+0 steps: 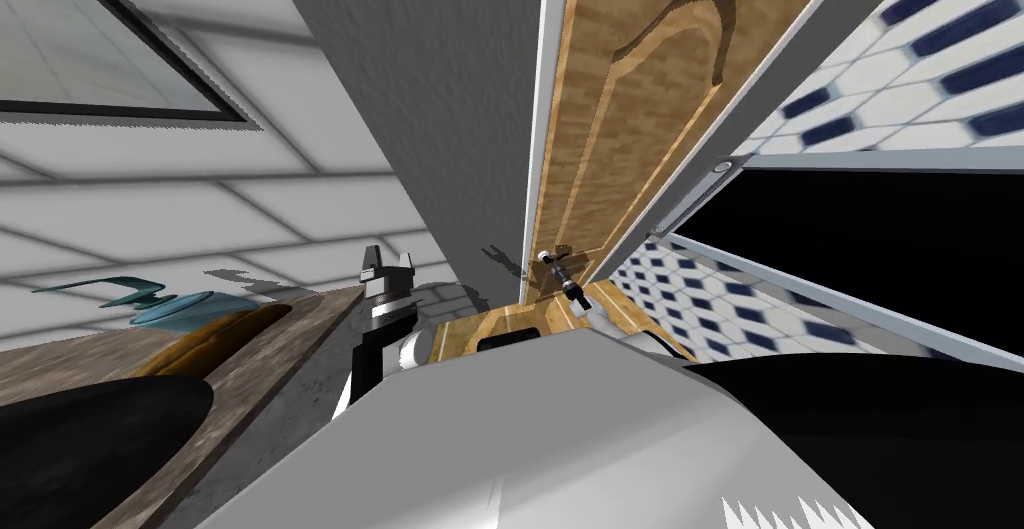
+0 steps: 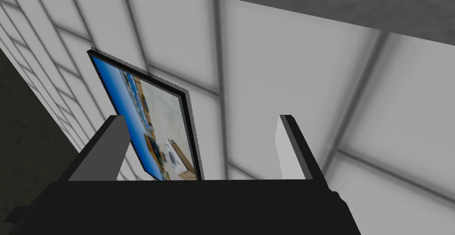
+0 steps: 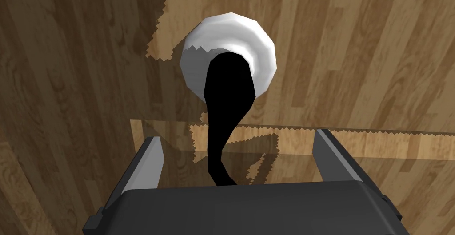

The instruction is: Pull the door open

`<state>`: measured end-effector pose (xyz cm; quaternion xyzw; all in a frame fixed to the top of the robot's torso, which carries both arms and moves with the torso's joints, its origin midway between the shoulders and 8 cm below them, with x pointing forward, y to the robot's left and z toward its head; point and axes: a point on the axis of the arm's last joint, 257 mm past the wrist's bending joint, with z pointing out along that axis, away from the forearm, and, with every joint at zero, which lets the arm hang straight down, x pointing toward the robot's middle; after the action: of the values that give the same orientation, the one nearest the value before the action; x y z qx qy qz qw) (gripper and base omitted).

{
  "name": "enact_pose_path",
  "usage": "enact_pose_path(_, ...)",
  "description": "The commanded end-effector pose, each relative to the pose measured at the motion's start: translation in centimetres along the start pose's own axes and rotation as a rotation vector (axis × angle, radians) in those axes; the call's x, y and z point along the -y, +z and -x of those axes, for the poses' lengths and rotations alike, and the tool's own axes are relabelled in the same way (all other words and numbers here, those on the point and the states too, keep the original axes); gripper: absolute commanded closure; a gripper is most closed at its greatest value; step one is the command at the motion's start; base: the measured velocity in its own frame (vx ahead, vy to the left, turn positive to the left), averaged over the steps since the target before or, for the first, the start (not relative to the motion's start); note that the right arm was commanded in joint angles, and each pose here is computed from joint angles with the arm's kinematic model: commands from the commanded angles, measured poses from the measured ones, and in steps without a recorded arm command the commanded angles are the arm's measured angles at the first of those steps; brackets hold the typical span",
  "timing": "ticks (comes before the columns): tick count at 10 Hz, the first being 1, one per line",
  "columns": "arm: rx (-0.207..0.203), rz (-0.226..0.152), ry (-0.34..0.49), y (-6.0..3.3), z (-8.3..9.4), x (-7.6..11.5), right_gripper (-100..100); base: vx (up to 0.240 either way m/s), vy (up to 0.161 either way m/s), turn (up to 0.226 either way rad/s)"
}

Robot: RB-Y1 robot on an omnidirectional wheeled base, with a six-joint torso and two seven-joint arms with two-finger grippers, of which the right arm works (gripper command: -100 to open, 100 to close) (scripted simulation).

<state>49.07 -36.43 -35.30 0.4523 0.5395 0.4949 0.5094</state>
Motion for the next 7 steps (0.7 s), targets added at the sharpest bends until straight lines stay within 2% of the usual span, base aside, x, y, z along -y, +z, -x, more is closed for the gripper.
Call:
enact_pose_path(1,0.047,-0.005,0.0,-0.31,2.0,0.3,-100,0.058,-0.002,0.375)
enact_pose_path(2,0.08,-0.009,0.001,-0.58,3.3,0.4,-100,0.109,-0.045,0.512)
enact_pose_path(3,0.08,-0.009,0.001,-0.58,3.3,0.4,-100,0.086,-0.051,-0.077)
enact_pose_path(4,0.115,-0.013,0.002,-0.9,4.7,0.6,-100,0.062,-0.058,0.227)
enact_pose_path(5,0.098,-0.013,0.002,-0.89,4.1,0.7,-100,0.029,-0.038,0.069)
enact_pose_path(6,0.098,-0.013,0.002,-0.89,4.1,0.7,100,-0.001,0.004,-0.063)
enact_pose_path(7,0.098,-0.013,0.002,-0.89,4.1,0.7,100,-0.009,0.015,-0.024)
